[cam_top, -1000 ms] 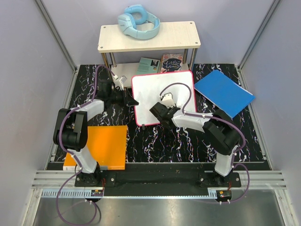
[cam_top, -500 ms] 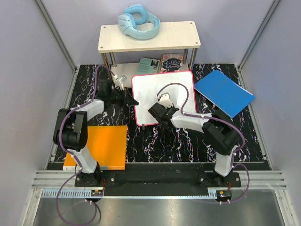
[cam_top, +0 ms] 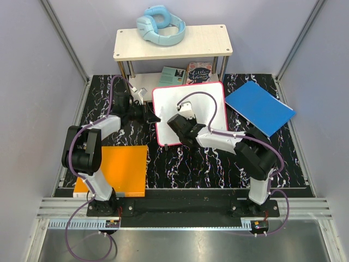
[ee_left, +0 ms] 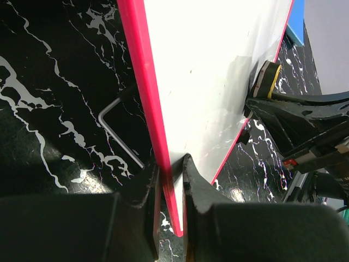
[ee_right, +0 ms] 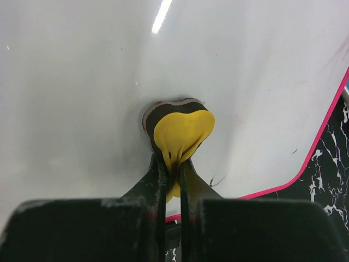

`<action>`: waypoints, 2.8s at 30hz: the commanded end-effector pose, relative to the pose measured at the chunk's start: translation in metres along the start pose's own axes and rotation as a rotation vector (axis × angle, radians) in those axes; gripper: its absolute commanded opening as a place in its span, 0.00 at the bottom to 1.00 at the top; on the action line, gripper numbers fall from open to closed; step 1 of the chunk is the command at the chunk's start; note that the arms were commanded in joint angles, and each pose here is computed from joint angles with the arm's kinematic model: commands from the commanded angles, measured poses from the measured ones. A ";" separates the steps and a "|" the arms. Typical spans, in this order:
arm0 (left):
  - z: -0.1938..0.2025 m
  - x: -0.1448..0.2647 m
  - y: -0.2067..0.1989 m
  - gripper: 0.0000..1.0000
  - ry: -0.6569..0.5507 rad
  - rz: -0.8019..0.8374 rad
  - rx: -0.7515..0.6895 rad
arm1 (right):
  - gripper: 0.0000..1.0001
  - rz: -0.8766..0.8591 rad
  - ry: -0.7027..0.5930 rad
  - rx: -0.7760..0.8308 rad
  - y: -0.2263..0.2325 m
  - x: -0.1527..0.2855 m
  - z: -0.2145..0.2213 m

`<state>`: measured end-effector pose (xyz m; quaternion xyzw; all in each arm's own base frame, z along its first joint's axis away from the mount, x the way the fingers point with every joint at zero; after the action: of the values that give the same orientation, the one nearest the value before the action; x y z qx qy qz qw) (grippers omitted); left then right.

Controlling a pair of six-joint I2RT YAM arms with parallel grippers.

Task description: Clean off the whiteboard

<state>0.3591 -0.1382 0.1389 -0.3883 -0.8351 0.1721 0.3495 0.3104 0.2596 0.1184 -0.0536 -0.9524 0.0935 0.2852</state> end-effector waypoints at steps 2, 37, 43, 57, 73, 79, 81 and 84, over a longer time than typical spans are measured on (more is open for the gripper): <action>-0.010 -0.001 0.018 0.00 -0.035 -0.121 -0.101 | 0.00 -0.015 0.029 -0.084 0.005 -0.017 0.029; -0.010 -0.002 0.018 0.00 -0.033 -0.119 -0.101 | 0.00 0.113 0.096 -0.235 -0.053 -0.013 0.097; -0.010 -0.002 0.018 0.00 -0.031 -0.119 -0.100 | 0.00 0.132 0.108 -0.240 -0.059 -0.011 0.101; -0.010 -0.002 0.017 0.00 -0.032 -0.117 -0.101 | 0.00 0.088 0.084 -0.272 -0.060 -0.011 0.082; -0.009 -0.004 0.017 0.00 -0.022 -0.115 -0.102 | 0.00 0.000 -0.004 -0.242 -0.028 -0.024 0.031; -0.009 -0.004 0.017 0.00 -0.025 -0.119 -0.104 | 0.00 -0.037 0.017 -0.226 -0.019 -0.027 0.031; -0.010 -0.004 0.017 0.00 -0.025 -0.118 -0.106 | 0.00 -0.088 0.016 -0.241 -0.012 -0.028 0.029; -0.010 -0.004 0.017 0.00 -0.026 -0.119 -0.105 | 0.00 -0.181 0.034 -0.206 -0.002 -0.023 0.031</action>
<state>0.3600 -0.1397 0.1422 -0.3941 -0.8335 0.1722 0.3468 0.3089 0.2177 0.1052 -0.1086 -0.9623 0.0178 0.2486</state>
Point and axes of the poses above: each gripper's point midway between its finger pads, its own x axis back along the fingers, its own y axis along the line the jaws close on, z = x × y, the point moved 7 cm from there along x, back along the fingers, and after that the axes turned 7 degrees about -x, right-handed, at the moved point
